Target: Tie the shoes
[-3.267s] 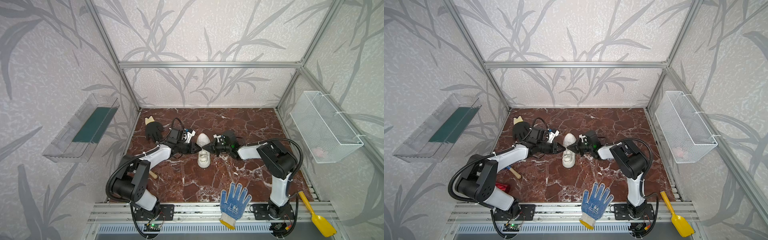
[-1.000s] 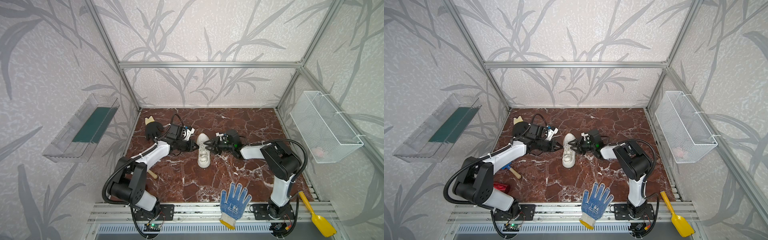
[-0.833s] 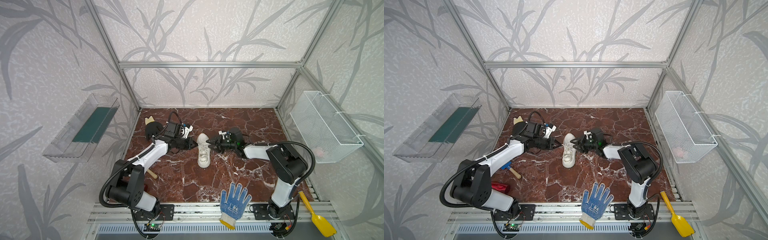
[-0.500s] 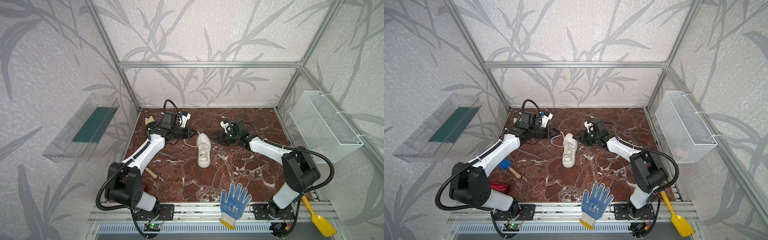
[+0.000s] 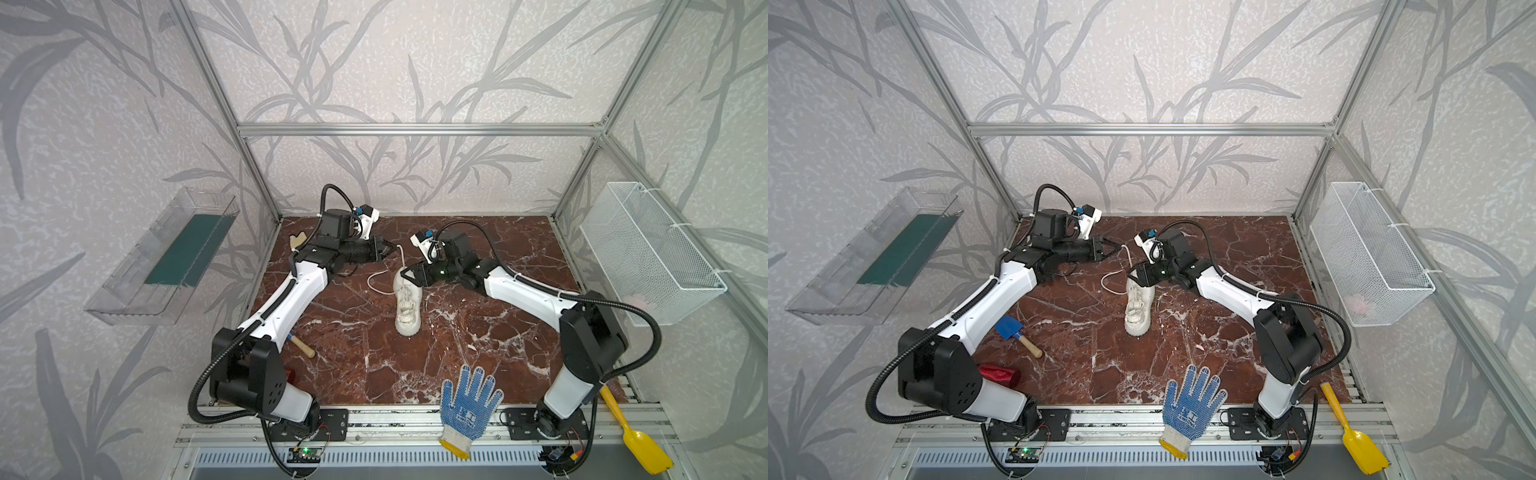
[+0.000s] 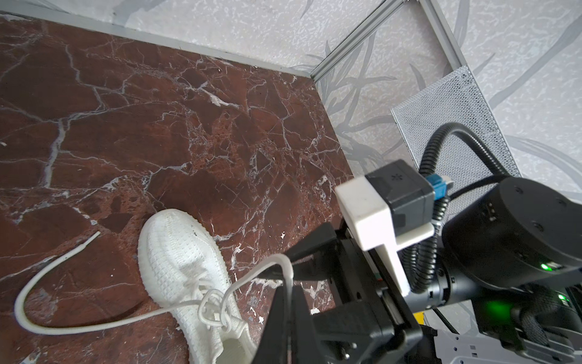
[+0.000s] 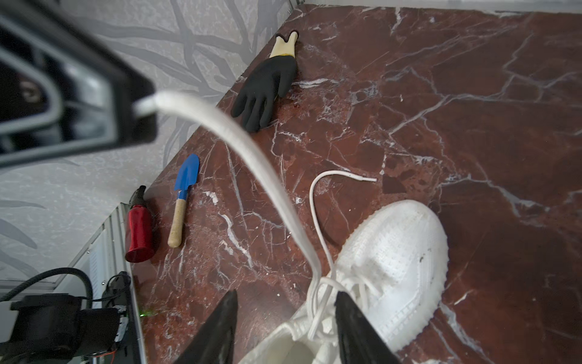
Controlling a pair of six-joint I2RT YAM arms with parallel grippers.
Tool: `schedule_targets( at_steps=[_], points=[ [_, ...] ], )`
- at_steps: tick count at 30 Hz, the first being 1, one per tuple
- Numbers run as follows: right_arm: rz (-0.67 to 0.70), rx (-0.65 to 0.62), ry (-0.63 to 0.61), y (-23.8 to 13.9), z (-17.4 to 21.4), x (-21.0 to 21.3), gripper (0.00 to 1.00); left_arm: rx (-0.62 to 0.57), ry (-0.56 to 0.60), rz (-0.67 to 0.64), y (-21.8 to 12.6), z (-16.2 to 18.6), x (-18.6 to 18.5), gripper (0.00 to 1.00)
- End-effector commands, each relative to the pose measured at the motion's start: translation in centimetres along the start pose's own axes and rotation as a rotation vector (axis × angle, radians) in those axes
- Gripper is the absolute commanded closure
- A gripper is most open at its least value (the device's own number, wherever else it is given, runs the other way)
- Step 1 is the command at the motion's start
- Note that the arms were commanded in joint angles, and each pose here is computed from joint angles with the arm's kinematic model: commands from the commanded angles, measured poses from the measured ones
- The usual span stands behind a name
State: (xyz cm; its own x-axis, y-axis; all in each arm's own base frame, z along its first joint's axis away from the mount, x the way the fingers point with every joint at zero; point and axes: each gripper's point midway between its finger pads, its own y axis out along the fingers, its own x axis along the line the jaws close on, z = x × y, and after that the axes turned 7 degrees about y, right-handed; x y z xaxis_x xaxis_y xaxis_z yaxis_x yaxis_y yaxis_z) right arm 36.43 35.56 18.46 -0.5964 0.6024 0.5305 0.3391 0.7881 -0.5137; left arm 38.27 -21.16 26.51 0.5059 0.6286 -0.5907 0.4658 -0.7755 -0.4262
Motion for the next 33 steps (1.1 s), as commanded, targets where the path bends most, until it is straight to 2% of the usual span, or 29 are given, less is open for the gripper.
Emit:
schedule_targets(
  at_steps=[1,4,5,7,10,12,16,21,28,33],
  points=[
    [0.022,-0.012,-0.078,1.1,-1.3,-0.5,0.5,-0.023,0.034,0.01,-1.2,-0.8,-1.1,1.0],
    [-0.011,-0.015,-0.086,2.0,-2.1,-0.1,0.58,-0.017,0.028,0.007,-1.3,-0.4,-1.1,1.0],
    [-0.013,-0.019,-0.083,2.2,-2.4,-0.1,0.66,-0.015,0.025,0.002,-1.3,-0.3,-0.9,1.0],
    [-0.029,-0.016,-0.079,2.2,-2.6,0.3,0.79,-0.013,0.022,-0.016,-1.3,-0.1,-0.5,0.94],
    [-0.029,-0.012,-0.065,2.1,-2.3,0.2,0.94,-0.006,0.026,-0.071,-1.4,0.3,0.7,0.7],
    [-0.02,-0.015,-0.042,1.7,-1.9,-0.3,0.99,0.003,0.013,-0.137,-1.8,0.6,2.3,0.62],
    [-0.008,-0.014,-0.006,0.9,-0.8,-0.9,1.0,0.079,-0.031,-0.302,-2.5,2.6,6.7,0.59],
    [0.008,0.01,0.034,0.6,0.9,-1.5,1.0,0.253,-0.027,-0.552,-2.8,7.0,12.8,0.6],
    [0.021,0.017,0.038,0.4,1.3,-1.2,1.0,0.42,-0.028,-0.733,-1.6,9.5,17.6,0.59],
    [0.033,0.017,0.036,0.1,1.2,-1.3,1.0,0.49,0.028,-0.794,0.7,9.8,19.2,0.58]
  ],
)
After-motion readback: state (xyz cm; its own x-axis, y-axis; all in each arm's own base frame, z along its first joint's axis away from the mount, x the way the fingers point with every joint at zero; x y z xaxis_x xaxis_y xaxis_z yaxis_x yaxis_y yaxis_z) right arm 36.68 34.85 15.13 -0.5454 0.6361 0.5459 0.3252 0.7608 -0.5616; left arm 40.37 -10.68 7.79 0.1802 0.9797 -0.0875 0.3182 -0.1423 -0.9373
